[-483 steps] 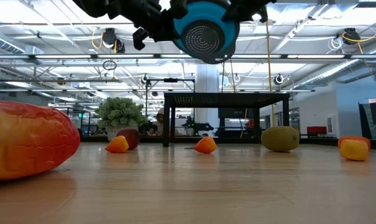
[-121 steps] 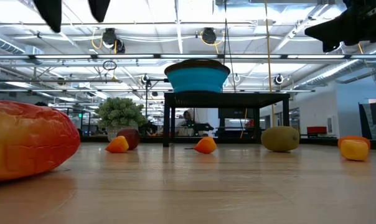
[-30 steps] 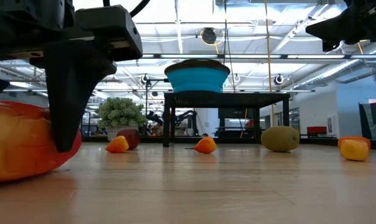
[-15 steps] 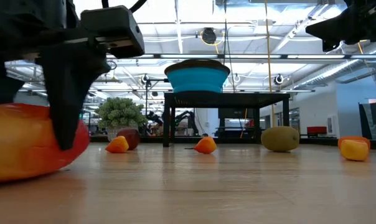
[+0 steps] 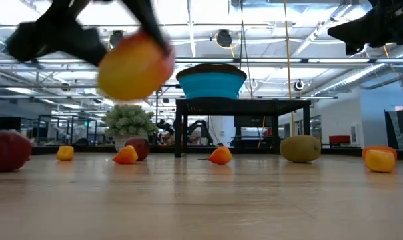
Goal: Pick & Place Fruit
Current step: Put the orange mango into the blue strainer bowl on the shelf
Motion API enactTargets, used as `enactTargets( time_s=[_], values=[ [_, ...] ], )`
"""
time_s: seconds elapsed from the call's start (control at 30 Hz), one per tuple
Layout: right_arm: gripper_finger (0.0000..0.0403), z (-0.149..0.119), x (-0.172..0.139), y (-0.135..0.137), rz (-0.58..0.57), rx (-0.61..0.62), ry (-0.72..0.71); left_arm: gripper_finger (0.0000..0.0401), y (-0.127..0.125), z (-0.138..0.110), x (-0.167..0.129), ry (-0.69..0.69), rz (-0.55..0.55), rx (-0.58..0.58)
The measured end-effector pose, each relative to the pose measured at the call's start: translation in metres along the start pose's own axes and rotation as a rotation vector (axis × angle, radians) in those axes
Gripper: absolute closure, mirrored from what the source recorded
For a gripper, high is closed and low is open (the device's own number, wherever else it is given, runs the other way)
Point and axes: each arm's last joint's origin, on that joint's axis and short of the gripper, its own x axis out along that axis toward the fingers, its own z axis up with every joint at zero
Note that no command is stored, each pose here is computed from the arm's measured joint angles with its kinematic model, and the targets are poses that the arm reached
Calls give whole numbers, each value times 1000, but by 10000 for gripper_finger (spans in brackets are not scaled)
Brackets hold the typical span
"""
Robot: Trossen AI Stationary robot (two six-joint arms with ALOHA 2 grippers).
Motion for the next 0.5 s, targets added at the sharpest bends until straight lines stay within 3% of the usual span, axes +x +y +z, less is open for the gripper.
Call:
enactTargets(
  time_s=[0.2,0.5],
  values=[
    [403,0,0,0,0,-31,0,168,-23,-5,-13,-192,-204,70],
    [403,0,0,0,0,-32,0,184,-56,3,-27,-328,-397,92]
  ],
)
